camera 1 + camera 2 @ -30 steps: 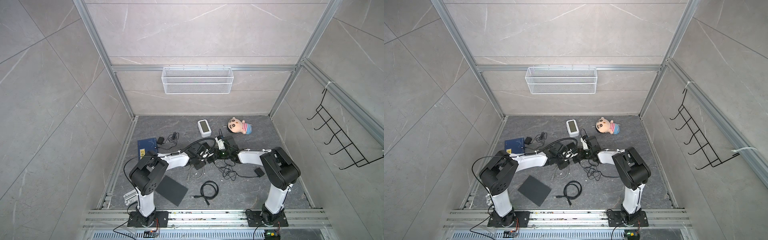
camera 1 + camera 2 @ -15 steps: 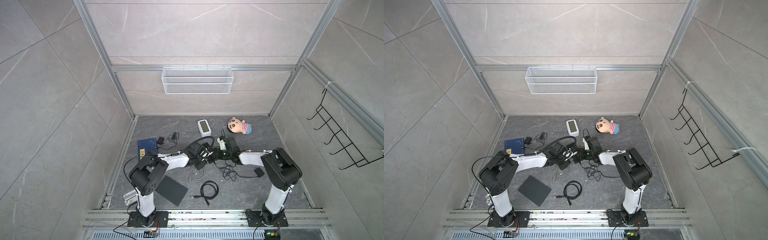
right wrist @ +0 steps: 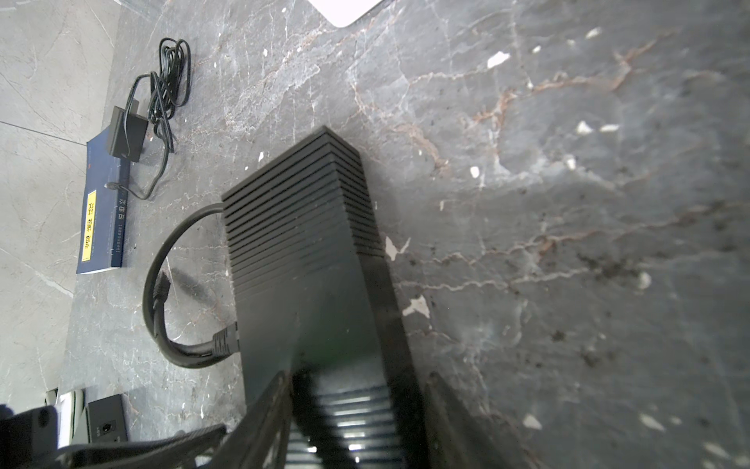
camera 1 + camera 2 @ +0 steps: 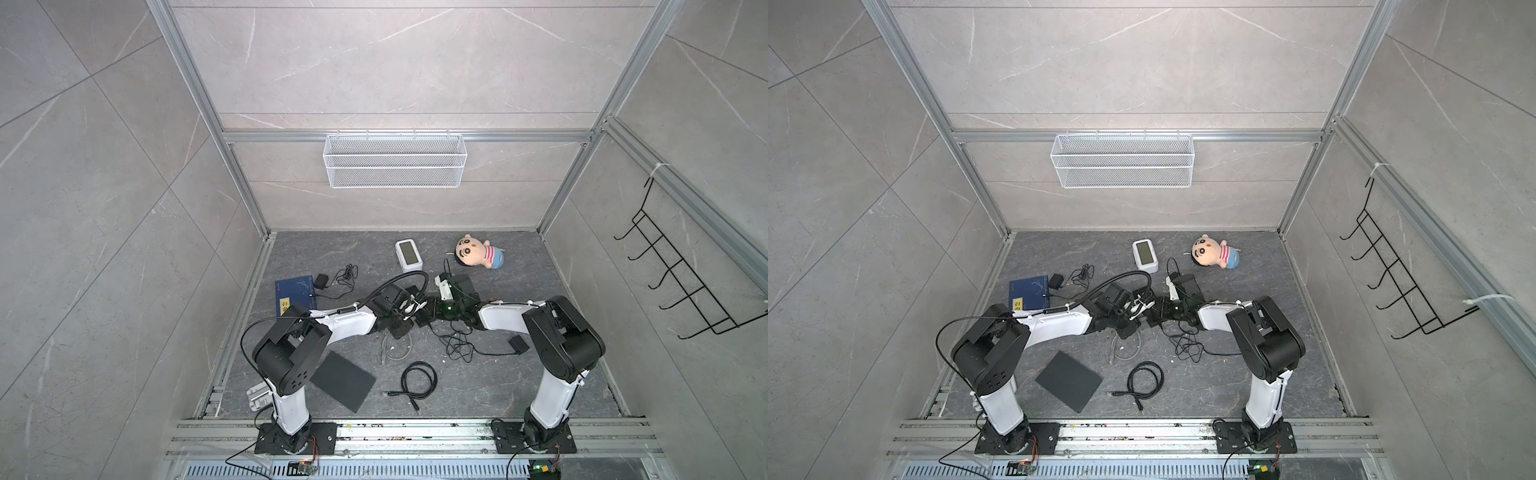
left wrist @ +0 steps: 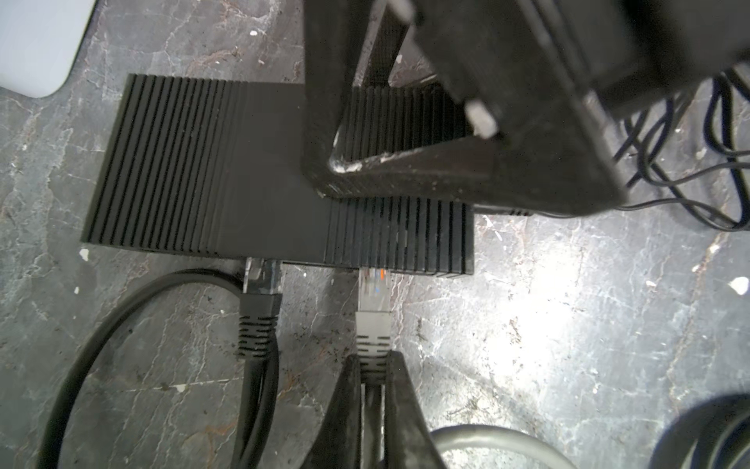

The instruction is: Insert the plug into the switch port

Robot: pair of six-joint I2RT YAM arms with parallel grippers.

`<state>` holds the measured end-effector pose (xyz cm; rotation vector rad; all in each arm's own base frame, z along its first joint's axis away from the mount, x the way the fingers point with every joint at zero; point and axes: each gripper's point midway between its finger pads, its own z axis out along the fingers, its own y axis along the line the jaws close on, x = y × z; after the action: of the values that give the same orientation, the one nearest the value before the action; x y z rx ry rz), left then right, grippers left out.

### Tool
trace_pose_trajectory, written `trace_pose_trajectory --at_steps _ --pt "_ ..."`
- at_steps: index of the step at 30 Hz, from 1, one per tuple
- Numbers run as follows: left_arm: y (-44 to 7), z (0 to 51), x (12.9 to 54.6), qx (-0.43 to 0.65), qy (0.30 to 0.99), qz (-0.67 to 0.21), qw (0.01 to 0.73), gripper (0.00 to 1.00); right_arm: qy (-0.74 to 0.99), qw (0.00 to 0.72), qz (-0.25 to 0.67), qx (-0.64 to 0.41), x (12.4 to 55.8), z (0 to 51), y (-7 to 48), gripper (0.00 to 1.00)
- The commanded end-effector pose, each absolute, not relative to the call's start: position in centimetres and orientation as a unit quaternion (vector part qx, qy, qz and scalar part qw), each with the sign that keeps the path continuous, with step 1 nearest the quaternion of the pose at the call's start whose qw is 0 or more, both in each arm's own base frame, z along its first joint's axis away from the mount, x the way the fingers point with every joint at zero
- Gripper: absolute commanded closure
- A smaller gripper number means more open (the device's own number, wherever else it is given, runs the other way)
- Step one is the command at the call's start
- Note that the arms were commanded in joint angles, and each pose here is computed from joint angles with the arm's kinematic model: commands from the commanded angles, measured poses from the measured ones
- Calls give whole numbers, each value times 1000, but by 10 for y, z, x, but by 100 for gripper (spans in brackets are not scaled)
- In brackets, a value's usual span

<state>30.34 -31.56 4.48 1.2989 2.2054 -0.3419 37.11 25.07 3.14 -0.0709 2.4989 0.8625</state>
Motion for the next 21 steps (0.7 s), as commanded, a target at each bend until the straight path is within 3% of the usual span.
trace_pose_trajectory --at_steps 1,21 --pt "-369 121 334 472 749 -193 422 98 944 94 314 -32 301 -19 256 47" --pt "-382 101 344 462 751 -208 424 100 930 74 355 -51 289 -18 270 49"
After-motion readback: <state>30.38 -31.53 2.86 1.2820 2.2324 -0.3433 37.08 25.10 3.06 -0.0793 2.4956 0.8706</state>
